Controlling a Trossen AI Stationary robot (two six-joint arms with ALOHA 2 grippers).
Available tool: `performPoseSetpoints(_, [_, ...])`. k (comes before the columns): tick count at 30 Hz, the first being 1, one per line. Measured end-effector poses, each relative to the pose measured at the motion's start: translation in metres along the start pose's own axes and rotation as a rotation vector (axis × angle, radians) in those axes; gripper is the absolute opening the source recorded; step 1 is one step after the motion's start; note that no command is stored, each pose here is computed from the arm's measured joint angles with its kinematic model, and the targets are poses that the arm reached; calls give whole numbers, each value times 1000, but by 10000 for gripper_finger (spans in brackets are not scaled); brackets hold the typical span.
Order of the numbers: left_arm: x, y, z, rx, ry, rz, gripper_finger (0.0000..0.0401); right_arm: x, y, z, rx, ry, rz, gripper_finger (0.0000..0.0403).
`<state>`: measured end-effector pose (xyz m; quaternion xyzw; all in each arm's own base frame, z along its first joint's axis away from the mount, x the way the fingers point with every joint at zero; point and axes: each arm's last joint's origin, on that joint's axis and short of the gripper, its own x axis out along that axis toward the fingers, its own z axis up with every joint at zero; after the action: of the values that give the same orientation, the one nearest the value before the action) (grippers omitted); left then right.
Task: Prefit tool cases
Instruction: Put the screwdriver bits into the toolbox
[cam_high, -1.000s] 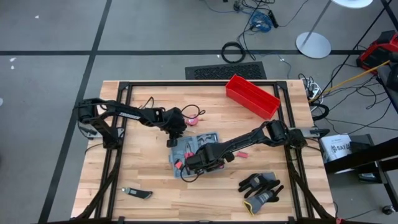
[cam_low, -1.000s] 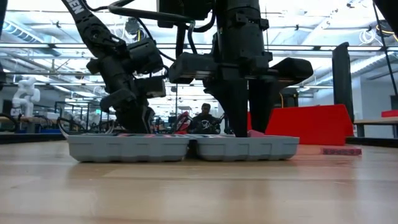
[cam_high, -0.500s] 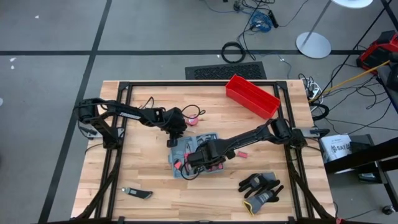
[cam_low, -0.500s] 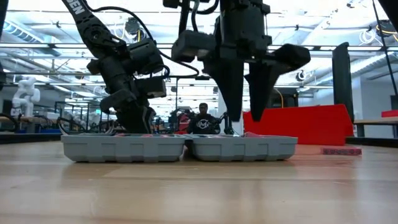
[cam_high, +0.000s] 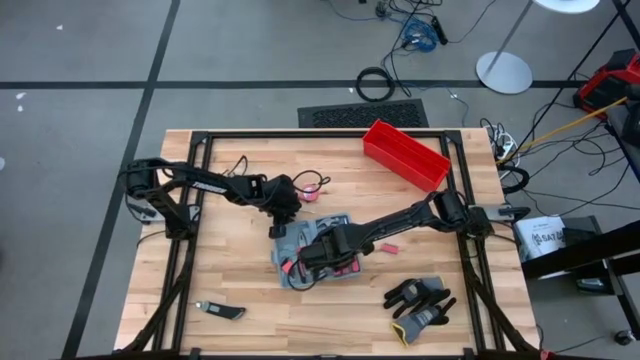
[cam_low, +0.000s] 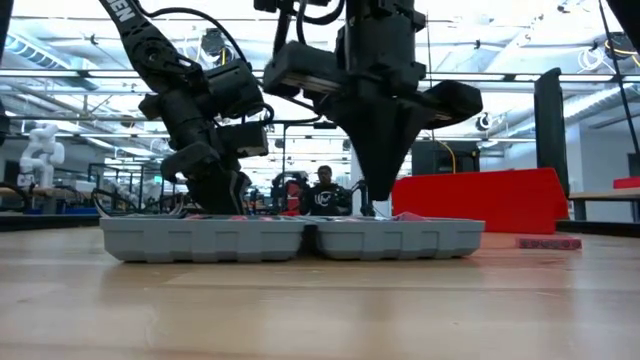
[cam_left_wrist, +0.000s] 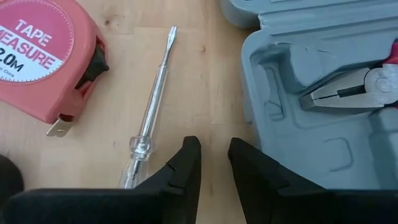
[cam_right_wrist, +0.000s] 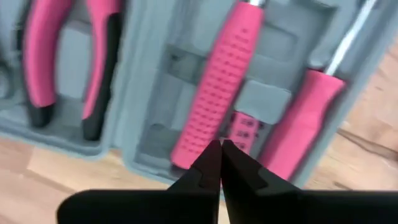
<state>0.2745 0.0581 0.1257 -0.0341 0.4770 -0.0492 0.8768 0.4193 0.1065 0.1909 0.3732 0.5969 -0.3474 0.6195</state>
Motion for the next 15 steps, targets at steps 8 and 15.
performPoseSetpoints(8, [8, 1, -3, -6, 22, -14, 93, 0, -2, -3, 12, 32, -21, 0])
performPoseSetpoints(15, [12, 1, -3, -28, 19, -14, 93, 17, 3, -5, -1, 74, -34, 0])
